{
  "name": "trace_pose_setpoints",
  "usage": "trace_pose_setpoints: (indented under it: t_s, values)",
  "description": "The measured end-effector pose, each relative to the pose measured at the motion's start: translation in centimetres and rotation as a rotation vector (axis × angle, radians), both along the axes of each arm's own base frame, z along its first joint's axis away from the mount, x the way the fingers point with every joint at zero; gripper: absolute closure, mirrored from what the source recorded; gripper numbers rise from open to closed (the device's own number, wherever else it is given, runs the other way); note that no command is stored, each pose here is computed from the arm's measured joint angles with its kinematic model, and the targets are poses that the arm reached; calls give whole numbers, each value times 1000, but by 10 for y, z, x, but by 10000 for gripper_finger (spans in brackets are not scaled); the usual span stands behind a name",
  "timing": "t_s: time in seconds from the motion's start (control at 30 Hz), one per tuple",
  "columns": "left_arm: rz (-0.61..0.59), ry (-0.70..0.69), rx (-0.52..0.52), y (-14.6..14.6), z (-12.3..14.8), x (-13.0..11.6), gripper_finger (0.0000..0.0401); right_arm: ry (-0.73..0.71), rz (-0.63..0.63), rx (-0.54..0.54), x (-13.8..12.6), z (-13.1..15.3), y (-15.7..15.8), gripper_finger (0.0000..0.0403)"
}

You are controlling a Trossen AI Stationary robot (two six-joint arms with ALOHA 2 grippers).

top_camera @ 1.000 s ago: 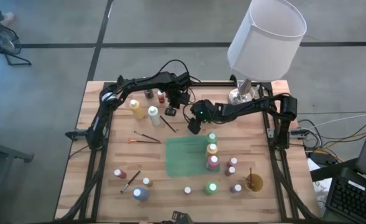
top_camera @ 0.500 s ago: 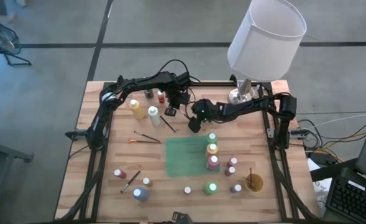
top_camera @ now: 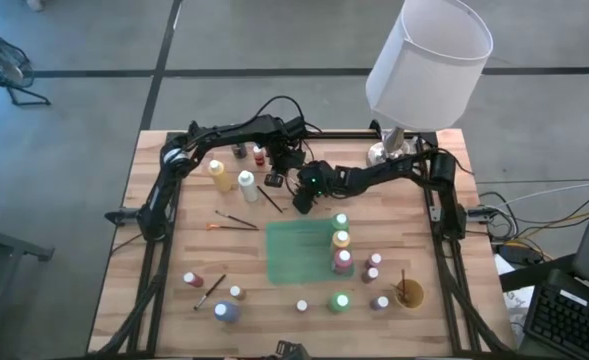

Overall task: Pick & Place Paint Supplies
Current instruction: Put the silver paintbrush into the yellow cup

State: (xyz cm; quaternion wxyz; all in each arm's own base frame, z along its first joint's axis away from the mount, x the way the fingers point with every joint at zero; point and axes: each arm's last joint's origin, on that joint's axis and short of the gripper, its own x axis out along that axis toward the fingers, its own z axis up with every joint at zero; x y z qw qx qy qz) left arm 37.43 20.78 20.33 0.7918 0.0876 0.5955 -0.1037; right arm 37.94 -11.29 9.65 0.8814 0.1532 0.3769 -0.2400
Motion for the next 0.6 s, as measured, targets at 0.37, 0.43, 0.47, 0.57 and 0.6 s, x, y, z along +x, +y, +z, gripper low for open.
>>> trace_pose_setpoints:
  t_s: [0.37, 0.43, 0.47, 0.57, 0.6]
  values:
    - [-3, 0, 1, 0, 0, 0, 401, 45, 19, -38, -4, 6, 1, 392]
    - [-3, 0, 1, 0, 0, 0, 401, 46, 19, -38, -4, 6, 1, 393]
    - [-3, 0, 1, 0, 0, 0, 401, 46, 18, -39, -4, 6, 1, 393]
    - [-2, -1, 1, 0, 0, 0, 397, 44, 29, -47, -3, 7, 2, 394]
    - [-2, -1, 1, 0, 0, 0, 397, 44, 35, -51, -3, 9, 3, 394]
